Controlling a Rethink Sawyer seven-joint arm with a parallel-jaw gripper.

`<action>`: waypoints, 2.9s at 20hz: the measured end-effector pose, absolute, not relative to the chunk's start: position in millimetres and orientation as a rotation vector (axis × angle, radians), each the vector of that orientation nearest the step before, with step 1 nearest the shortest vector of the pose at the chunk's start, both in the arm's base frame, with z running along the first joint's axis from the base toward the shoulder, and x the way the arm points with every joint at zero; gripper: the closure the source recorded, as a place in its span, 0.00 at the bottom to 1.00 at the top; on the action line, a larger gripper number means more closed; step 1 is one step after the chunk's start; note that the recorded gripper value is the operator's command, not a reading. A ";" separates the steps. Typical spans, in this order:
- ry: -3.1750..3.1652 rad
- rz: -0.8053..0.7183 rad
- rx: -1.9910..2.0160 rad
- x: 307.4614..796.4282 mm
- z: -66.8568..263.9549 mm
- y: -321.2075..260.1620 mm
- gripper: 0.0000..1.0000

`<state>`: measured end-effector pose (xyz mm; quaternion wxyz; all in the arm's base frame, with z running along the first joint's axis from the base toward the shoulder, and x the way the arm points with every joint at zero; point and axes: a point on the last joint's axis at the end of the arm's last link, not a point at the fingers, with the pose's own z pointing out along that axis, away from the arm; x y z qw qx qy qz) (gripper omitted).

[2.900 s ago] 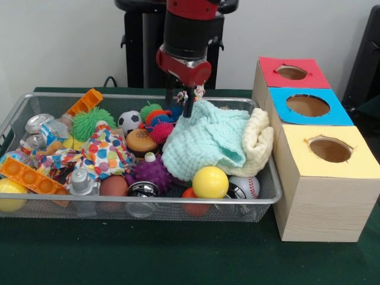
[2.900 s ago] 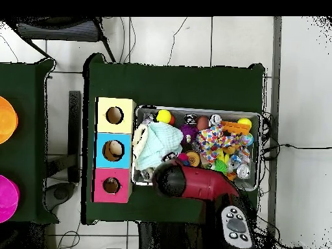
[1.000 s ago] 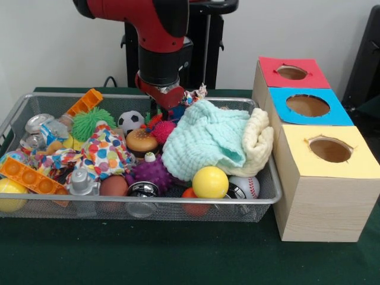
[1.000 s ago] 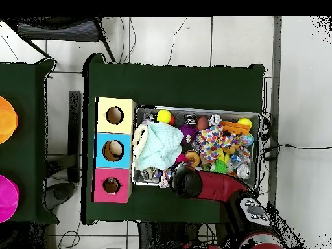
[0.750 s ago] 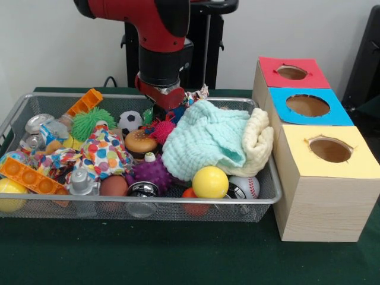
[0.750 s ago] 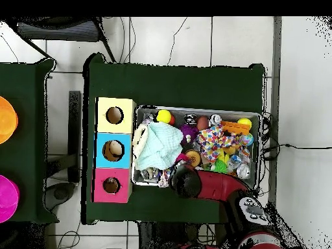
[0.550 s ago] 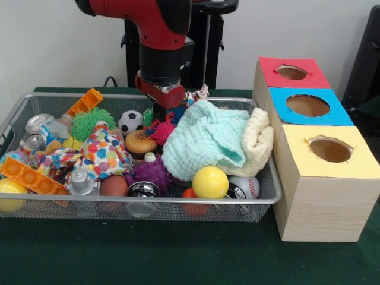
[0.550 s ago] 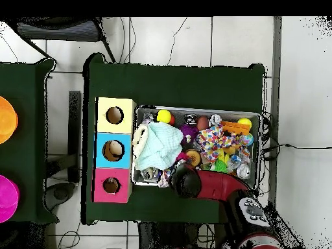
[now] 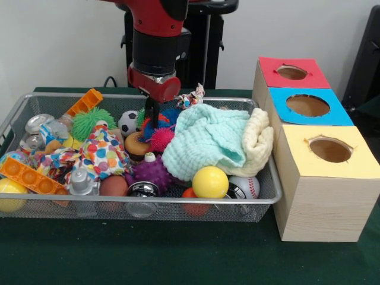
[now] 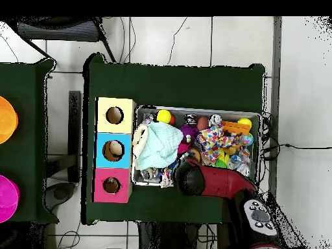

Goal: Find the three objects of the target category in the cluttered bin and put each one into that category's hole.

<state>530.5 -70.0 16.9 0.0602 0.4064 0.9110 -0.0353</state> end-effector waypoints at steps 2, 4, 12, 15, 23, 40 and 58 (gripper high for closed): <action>2.748 -0.110 1.212 535.7 20.1 -73.1 1.00; 2.729 -0.114 1.184 544.8 25.7 -78.9 1.00; 2.631 -0.133 1.116 580.6 58.2 -111.0 1.00; 2.594 -0.137 1.101 593.9 73.0 -119.1 1.00; 2.573 -0.202 1.109 619.6 126.9 -130.5 1.00; 2.627 -0.184 1.188 623.6 170.3 -106.1 1.00; 2.760 -0.121 1.263 572.1 137.6 -59.7 0.00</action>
